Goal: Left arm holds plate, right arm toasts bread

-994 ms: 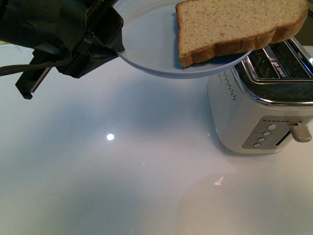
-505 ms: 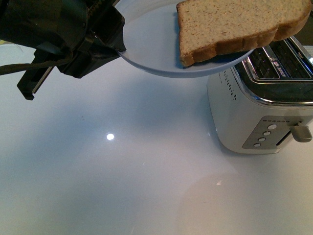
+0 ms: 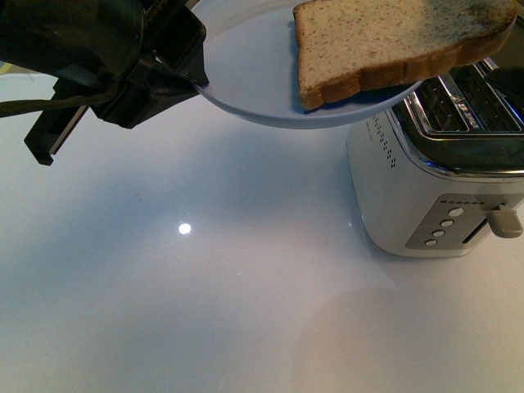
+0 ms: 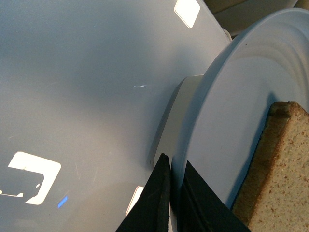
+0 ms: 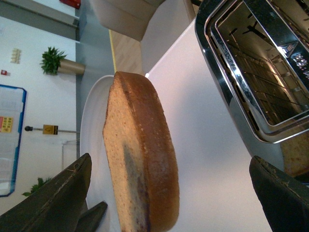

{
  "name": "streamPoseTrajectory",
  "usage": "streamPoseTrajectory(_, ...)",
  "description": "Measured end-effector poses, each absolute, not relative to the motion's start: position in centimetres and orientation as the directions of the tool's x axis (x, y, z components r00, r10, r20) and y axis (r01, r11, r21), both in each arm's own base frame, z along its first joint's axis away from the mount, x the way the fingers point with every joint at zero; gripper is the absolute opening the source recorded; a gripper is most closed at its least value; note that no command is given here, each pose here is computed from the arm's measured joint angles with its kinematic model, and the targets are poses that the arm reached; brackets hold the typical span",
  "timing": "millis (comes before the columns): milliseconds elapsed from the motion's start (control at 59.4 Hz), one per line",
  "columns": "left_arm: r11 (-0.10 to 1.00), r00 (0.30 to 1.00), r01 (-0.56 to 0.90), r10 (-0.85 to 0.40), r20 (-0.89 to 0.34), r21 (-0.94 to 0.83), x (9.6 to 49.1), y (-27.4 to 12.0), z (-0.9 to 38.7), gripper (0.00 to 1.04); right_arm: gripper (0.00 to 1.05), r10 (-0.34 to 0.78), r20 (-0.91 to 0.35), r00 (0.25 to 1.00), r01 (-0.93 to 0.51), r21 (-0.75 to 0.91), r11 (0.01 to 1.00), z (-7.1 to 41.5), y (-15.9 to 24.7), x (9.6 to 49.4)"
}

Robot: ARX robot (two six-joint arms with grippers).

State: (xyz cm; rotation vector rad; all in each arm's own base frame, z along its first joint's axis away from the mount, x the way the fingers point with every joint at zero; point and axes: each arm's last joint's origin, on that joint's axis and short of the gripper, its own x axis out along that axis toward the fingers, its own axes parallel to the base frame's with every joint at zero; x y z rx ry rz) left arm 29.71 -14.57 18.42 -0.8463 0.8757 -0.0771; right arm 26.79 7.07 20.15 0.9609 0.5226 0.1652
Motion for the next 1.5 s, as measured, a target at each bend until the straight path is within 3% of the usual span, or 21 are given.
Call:
streamPoseTrajectory(455,0.681,0.658,-0.265,-0.390,-0.644,-0.683,29.7,-14.6,18.5,0.03,0.20,0.371,-0.358,0.857,0.091,0.814,0.574,20.1,7.5,27.6)
streamPoseTrajectory(590,0.681,0.658,-0.265,-0.390,-0.644,-0.683,29.7,-14.7,18.5,0.03,0.04,0.374,-0.356,0.856,0.088,0.814,0.573,20.1,7.6,27.6)
streamPoseTrajectory(792,0.681,0.656,-0.263,-0.393,-0.644,-0.684,29.7,-14.8,18.5,0.03,0.03,0.370,-0.339,0.865,0.061,0.803,0.593,21.8,7.2,27.6)
streamPoseTrajectory(1095,0.677,0.654,-0.266,-0.396,-0.644,-0.687,29.6,-14.9,18.5,0.03,0.03,0.277,-0.155,0.948,-0.079,0.730,0.679,30.8,5.0,27.5)
streamPoseTrajectory(1280,0.677,0.654,-0.266,-0.397,-0.644,-0.687,29.6,-14.9,18.5,0.03,0.03,0.141,-0.105,0.984,-0.063,0.538,0.840,34.3,4.0,27.1)
streamPoseTrajectory(1499,0.677,0.654,-0.266,-0.396,-0.644,-0.686,29.6,-14.9,18.5,0.03,0.03,0.030,-0.214,0.976,0.019,0.223,0.975,31.5,4.0,27.9)
